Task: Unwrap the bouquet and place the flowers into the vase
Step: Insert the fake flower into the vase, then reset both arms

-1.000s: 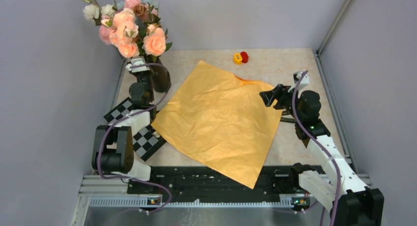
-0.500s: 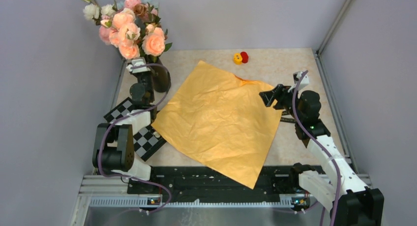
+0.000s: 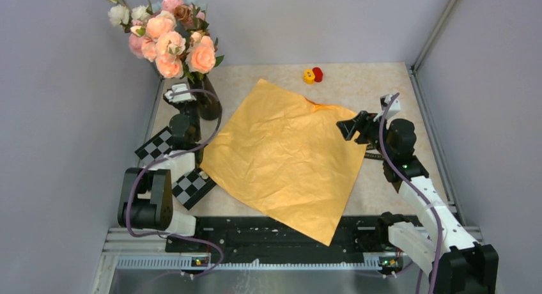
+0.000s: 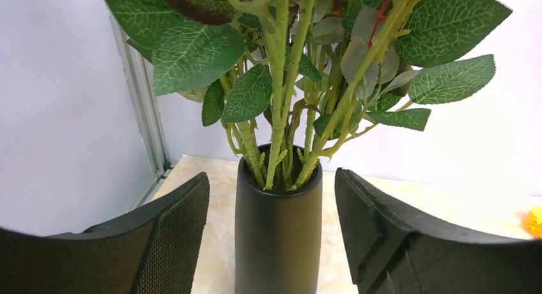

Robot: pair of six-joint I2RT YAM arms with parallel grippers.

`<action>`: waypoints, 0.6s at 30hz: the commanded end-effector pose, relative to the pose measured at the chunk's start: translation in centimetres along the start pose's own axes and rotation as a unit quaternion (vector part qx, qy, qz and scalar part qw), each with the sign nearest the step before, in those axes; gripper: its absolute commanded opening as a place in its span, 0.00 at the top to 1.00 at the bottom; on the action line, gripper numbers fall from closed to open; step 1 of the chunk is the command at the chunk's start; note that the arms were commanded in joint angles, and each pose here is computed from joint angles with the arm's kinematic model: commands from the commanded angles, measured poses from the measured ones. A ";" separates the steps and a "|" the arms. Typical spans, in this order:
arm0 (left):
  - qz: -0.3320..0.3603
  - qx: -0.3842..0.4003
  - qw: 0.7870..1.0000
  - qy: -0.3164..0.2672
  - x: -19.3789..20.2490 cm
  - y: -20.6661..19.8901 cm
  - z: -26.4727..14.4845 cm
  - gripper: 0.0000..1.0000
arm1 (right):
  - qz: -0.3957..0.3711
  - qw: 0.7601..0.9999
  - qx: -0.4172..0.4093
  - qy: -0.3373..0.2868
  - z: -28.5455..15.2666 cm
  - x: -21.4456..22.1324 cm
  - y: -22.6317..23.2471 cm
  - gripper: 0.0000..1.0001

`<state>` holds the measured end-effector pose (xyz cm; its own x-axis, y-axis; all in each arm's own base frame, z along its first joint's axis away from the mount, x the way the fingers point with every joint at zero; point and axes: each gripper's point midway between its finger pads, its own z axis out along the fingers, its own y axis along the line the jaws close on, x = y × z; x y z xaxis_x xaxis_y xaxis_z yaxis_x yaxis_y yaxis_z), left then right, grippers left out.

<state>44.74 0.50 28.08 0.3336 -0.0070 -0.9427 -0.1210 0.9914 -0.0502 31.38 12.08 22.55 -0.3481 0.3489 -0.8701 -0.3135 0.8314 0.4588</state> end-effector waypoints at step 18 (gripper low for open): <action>-0.120 -0.093 0.986 0.067 -1.8 2.9 -6.0 0.01 | -0.015 0.999 0.038 -0.005 0.2 -1.0 -1.6 0.23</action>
<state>39.71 1.02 28.38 0.3025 -0.1604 -0.9396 -0.1240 0.9707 -0.2056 31.49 11.63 21.28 -0.3736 0.3370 -0.8642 -0.2774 0.8484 0.4508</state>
